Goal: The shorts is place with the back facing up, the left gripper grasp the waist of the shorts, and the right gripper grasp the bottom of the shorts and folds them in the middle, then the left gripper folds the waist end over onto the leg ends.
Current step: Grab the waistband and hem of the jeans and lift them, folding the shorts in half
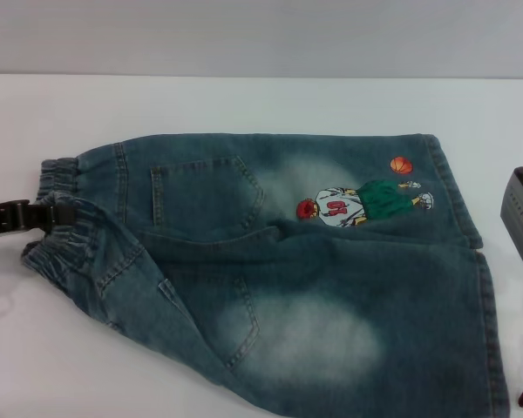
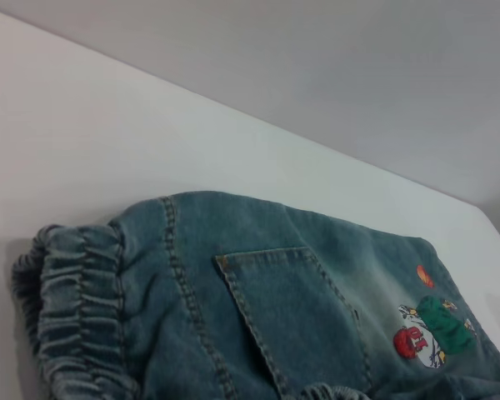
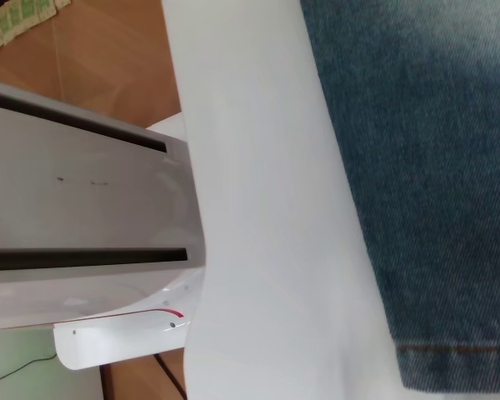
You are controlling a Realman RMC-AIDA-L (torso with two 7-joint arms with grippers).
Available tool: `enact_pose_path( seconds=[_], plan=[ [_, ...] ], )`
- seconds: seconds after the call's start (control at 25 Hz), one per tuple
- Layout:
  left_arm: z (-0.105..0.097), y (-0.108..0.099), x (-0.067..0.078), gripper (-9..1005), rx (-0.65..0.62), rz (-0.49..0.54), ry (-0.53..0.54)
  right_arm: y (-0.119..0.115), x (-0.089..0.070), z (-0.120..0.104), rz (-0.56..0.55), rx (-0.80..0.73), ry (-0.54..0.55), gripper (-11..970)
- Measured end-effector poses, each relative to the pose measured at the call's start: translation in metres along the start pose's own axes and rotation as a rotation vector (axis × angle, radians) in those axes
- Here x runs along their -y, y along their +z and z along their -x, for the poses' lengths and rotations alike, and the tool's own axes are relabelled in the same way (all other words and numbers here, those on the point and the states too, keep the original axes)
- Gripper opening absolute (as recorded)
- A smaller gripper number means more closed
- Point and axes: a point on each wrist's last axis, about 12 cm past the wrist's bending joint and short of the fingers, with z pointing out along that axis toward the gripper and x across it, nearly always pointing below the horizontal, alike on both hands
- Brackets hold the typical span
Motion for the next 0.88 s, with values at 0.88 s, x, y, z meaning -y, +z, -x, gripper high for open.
enact_pose_path(
  seconds=[0.88],
  plan=[
    [-0.0014, -0.0015, -0.0001, 51, -0.015, -0.001, 0.004, 0.0065, -0.0008, 0.002, 0.002, 0.028, 0.011, 558]
  ],
)
